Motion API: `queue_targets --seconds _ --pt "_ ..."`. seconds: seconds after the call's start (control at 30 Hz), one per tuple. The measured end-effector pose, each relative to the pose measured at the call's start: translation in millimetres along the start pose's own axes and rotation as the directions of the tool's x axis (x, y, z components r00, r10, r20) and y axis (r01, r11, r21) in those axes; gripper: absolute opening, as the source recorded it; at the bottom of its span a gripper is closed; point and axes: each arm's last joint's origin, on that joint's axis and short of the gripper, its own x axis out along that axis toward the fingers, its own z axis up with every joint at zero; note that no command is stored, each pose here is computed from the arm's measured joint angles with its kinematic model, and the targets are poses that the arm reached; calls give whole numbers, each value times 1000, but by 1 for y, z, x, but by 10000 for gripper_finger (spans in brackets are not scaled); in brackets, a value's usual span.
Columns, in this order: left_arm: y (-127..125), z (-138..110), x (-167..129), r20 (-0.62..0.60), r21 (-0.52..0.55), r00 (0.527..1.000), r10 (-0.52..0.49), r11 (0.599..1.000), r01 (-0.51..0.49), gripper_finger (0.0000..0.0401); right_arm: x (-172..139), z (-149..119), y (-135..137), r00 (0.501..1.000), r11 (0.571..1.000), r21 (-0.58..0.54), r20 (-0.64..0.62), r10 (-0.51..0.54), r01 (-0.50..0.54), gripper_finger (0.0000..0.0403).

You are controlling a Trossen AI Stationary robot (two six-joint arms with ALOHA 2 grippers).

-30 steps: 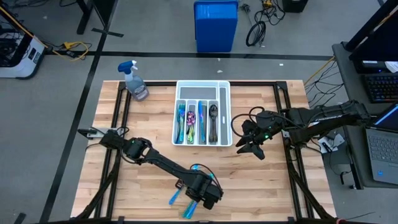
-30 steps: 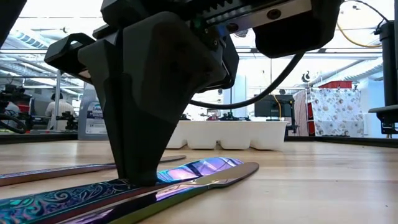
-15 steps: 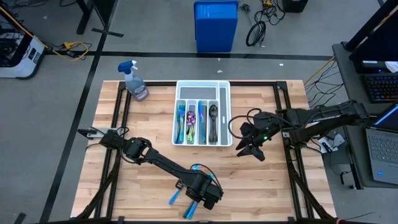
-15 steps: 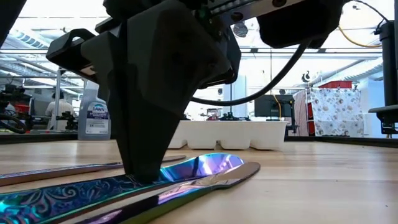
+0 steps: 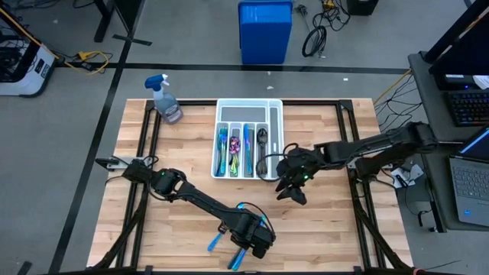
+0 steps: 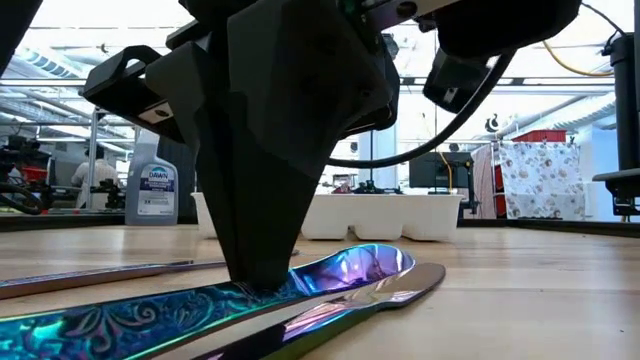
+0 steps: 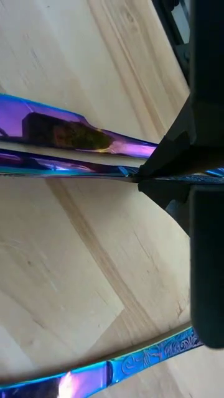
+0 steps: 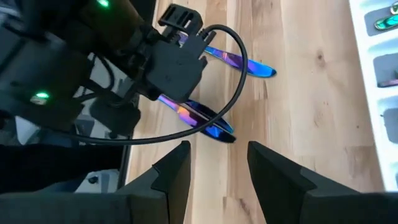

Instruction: Sort silverware

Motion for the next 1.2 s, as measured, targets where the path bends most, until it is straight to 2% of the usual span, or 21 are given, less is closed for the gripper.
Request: queue_targets --seconds 0.4,0.7,1.07,1.2 --pt "0 -4 -16 3 17 1000 -28 999 28 1 41 -7 -15 995 1000 15 -93 -26 27 141" --pt "0 -4 -16 7 69 999 -31 997 31 1 46 -8 -13 996 998 -58 -88 -14 9 141" --pt "1 -4 -16 25 60 1000 -19 998 17 1 47 -6 -11 998 988 -156 -70 -9 -2 141" --pt "7 -9 -36 22 58 1000 -4 998 2 1 48 -8 -8 997 978 -206 -76 -2 -14 141"
